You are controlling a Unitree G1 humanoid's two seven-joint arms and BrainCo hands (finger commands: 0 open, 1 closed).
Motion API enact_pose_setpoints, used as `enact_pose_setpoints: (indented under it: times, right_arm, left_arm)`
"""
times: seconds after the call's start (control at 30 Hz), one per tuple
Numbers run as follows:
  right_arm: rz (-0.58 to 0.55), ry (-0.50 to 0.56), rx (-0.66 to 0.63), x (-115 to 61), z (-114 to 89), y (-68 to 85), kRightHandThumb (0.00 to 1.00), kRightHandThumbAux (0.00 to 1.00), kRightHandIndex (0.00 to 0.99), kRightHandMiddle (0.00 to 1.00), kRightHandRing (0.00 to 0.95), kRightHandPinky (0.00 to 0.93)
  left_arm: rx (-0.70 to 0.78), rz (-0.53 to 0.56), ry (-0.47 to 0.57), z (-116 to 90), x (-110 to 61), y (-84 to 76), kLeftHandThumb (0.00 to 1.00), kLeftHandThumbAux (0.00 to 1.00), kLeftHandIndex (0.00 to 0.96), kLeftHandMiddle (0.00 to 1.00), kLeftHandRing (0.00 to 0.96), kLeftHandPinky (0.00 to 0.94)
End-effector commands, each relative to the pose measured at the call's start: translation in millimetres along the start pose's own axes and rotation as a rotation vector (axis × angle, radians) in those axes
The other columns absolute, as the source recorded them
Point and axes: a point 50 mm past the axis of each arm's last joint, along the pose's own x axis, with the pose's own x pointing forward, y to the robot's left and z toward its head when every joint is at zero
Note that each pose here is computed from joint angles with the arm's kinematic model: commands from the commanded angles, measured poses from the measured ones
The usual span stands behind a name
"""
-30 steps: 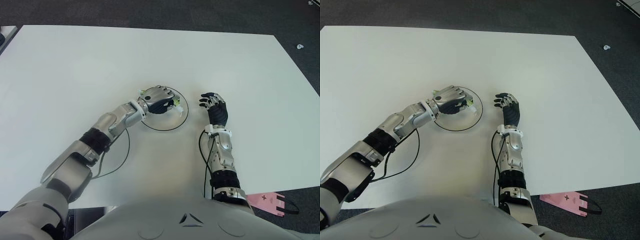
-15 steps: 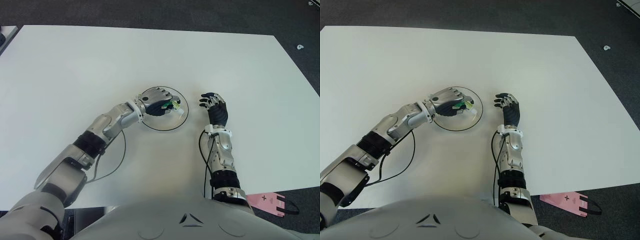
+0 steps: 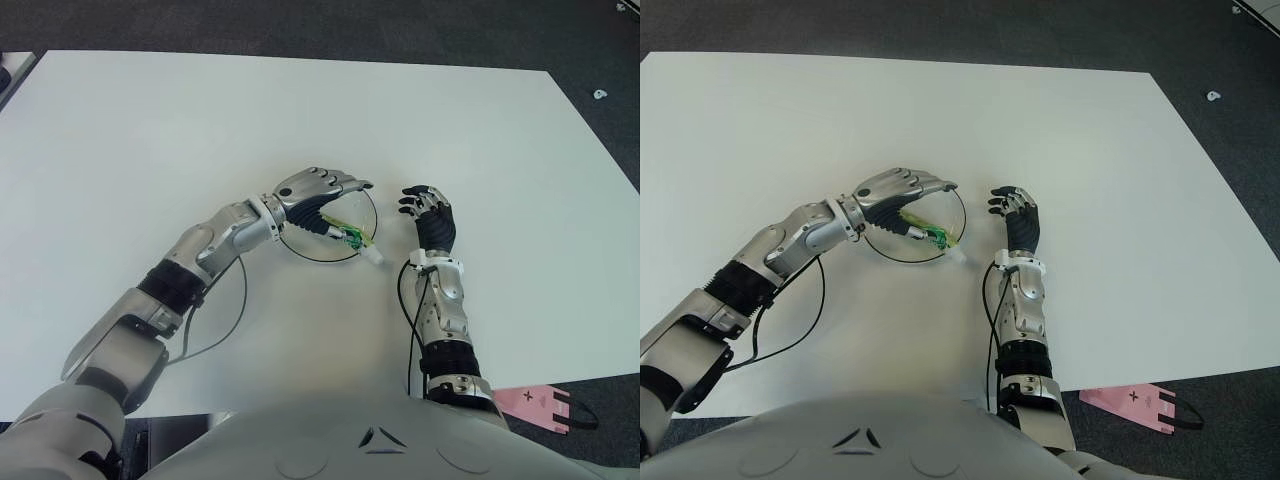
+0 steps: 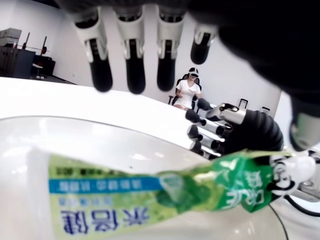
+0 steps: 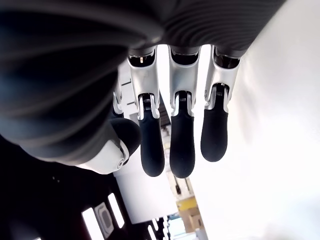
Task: Put the toothpaste on the table into the plate.
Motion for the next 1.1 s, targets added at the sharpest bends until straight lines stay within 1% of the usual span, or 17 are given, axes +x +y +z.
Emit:
enact_pose_setpoints:
  times: [0.03,0.47,0.63,0.7,0.73,0.77,0.8,0.87,0.9,0.93,0.97,1.0,1.03,1.07,1.1]
  right_arm:
    - [-0.101,0.289,0.034,-31.3,-54.0,-14.0,0.707,0.730,0.425,0.469,0.487,0.503]
    - [-0.103,0.287,0.039,-31.3,-53.5,-14.2,0.707,0.730,0.425,0.469,0.486,0.500]
    - [-0.111,0.287,0.038,-31.4,-53.5,-14.0,0.707,0.730,0.425,0.466,0.482,0.499]
    - [-0.108,0.287,0.037,-31.2,-53.5,-13.7,0.707,0.730,0.425,0.466,0.482,0.499]
    - [-0.107,0.287,0.037,-31.0,-53.6,-13.5,0.707,0.730,0.425,0.466,0.482,0.499]
    - [-0.107,0.287,0.035,-30.9,-53.7,-13.5,0.707,0.730,0.425,0.467,0.482,0.498]
    - [-0.107,0.287,0.033,-30.9,-53.7,-13.6,0.707,0.730,0.425,0.466,0.482,0.499]
    - [-0.108,0.288,0.031,-30.8,-53.8,-13.7,0.707,0.730,0.425,0.466,0.481,0.499]
    - [-0.112,0.290,0.034,-30.8,-53.9,-13.5,0.707,0.730,0.425,0.467,0.481,0.502]
    - [-0.115,0.291,0.037,-30.7,-54.0,-13.5,0.707,0.730,0.425,0.468,0.482,0.503]
    - [-0.114,0.293,0.042,-30.7,-54.1,-13.3,0.707,0.730,0.424,0.470,0.484,0.504]
    - [-0.114,0.294,0.045,-30.6,-54.2,-13.2,0.706,0.730,0.424,0.471,0.485,0.504]
    - [-0.110,0.294,0.046,-30.6,-54.2,-13.4,0.706,0.730,0.424,0.471,0.486,0.504]
    - [-0.107,0.294,0.047,-30.6,-54.2,-13.6,0.706,0.731,0.424,0.471,0.487,0.503]
    - [-0.105,0.293,0.047,-30.6,-54.1,-13.7,0.706,0.731,0.424,0.471,0.487,0.503]
  left_arm:
    - [-0.020,-0.010,0.012,-4.3,-4.7,-4.6,0.122,0.360,0.000,0.000,0.000,0.000]
    - [-0.019,0.010,0.007,-6.5,-6.4,-0.3,0.121,0.346,0.000,0.000,0.000,0.000]
    - [-0.039,0.061,0.022,-7.5,-8.8,2.4,0.120,0.362,0.000,0.000,0.000,0.008]
    - [-0.068,0.102,0.047,-9.7,-11.4,3.5,0.118,0.390,0.000,0.000,0.000,0.047]
    - [-0.082,0.121,0.060,-10.9,-12.7,3.8,0.119,0.407,0.000,0.000,0.000,0.068]
    - [-0.114,0.162,0.088,-12.7,-14.4,3.9,0.119,0.432,0.000,0.000,0.000,0.099]
    - [-0.136,0.191,0.109,-14.0,-15.8,3.9,0.127,0.487,0.000,0.000,0.004,0.141]
    - [-0.168,0.233,0.138,-14.9,-16.5,3.7,0.134,0.534,0.000,0.000,0.008,0.178]
    - [-0.225,0.332,0.177,-17.2,-19.4,3.9,0.142,0.568,0.000,0.000,0.022,0.202]
    - [-0.266,0.404,0.209,-19.2,-22.1,3.6,0.149,0.612,0.014,0.027,0.053,0.226]
    - [-0.326,0.499,0.251,-24.1,-27.6,2.2,0.159,0.678,0.037,0.069,0.100,0.262]
    - [-0.363,0.558,0.277,-27.4,-31.6,0.9,0.172,0.763,0.093,0.130,0.160,0.299]
    - [-0.413,0.617,0.307,-32.5,-36.4,-0.7,0.177,0.793,0.114,0.152,0.182,0.313]
    - [-0.446,0.657,0.328,-35.9,-39.7,-1.9,0.184,0.854,0.168,0.206,0.222,0.327]
    - [-0.480,0.689,0.343,-38.4,-42.1,-2.5,0.181,0.895,0.202,0.240,0.247,0.336]
